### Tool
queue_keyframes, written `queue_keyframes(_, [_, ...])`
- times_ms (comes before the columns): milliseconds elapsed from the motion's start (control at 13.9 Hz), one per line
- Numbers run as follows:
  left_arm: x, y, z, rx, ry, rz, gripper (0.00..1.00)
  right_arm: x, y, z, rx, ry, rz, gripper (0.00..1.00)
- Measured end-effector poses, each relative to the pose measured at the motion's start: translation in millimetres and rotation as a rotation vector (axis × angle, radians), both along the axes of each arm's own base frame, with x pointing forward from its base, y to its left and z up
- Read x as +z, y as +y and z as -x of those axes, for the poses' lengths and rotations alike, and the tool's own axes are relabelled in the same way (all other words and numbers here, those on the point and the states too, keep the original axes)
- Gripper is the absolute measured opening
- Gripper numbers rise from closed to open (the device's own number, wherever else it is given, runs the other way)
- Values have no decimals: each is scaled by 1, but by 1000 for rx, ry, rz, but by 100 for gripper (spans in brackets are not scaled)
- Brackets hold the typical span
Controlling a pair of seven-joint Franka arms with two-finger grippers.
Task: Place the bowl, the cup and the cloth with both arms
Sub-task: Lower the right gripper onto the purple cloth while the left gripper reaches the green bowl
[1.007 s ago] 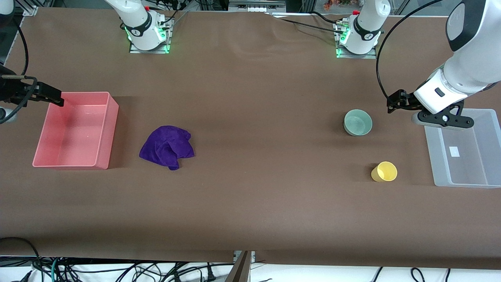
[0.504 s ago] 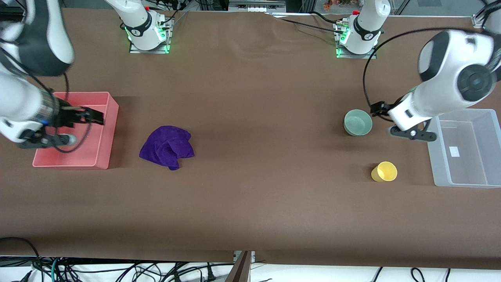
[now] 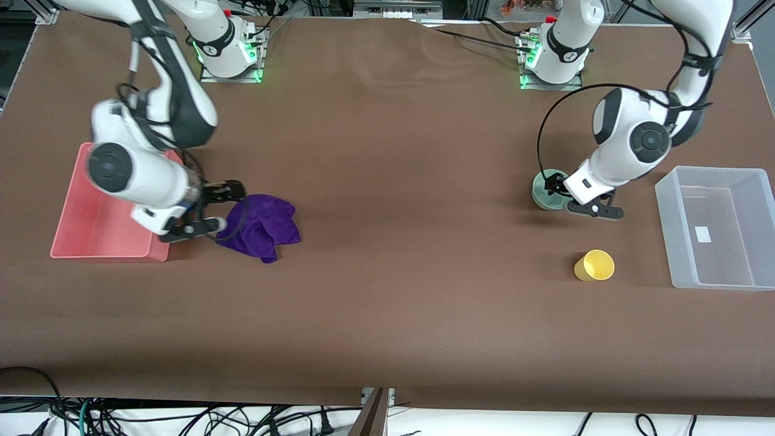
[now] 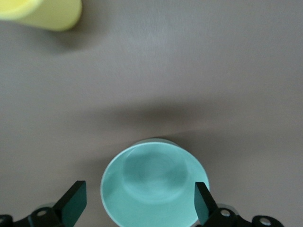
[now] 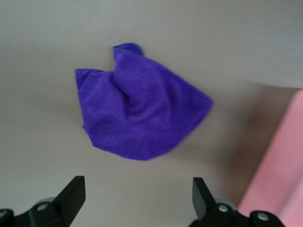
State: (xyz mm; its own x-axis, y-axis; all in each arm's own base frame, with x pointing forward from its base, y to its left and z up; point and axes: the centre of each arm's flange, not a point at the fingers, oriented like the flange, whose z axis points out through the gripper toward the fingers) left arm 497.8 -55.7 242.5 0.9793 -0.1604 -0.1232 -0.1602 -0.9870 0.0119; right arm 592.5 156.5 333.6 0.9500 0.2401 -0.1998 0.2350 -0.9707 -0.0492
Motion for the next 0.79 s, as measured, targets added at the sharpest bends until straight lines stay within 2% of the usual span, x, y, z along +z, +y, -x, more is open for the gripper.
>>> queue_keyframes(360, [-39, 30, 5, -92, 20, 20, 100, -92, 55, 16, 19, 15, -10, 100])
queue_keyframes(432, [-45, 36, 5, -99, 22, 23, 95, -107, 56, 20, 20, 15, -13, 100])
queue_keyframes(504, [-52, 40, 5, -101, 25, 25, 94, -120, 56, 24, 19, 18, -14, 100])
queue_keyframes(576, [-58, 42, 6, -104, 31, 27, 88, -130, 55, 27, 18, 24, -14, 100])
queue_keyframes(719, [-62, 41, 6, -107, 35, 28, 65, -143, 56, 31, 21, 33, -14, 100])
queue_keyframes(791, [-61, 41, 6, -107, 34, 28, 53, -147, 57, 32, 23, 30, -16, 96])
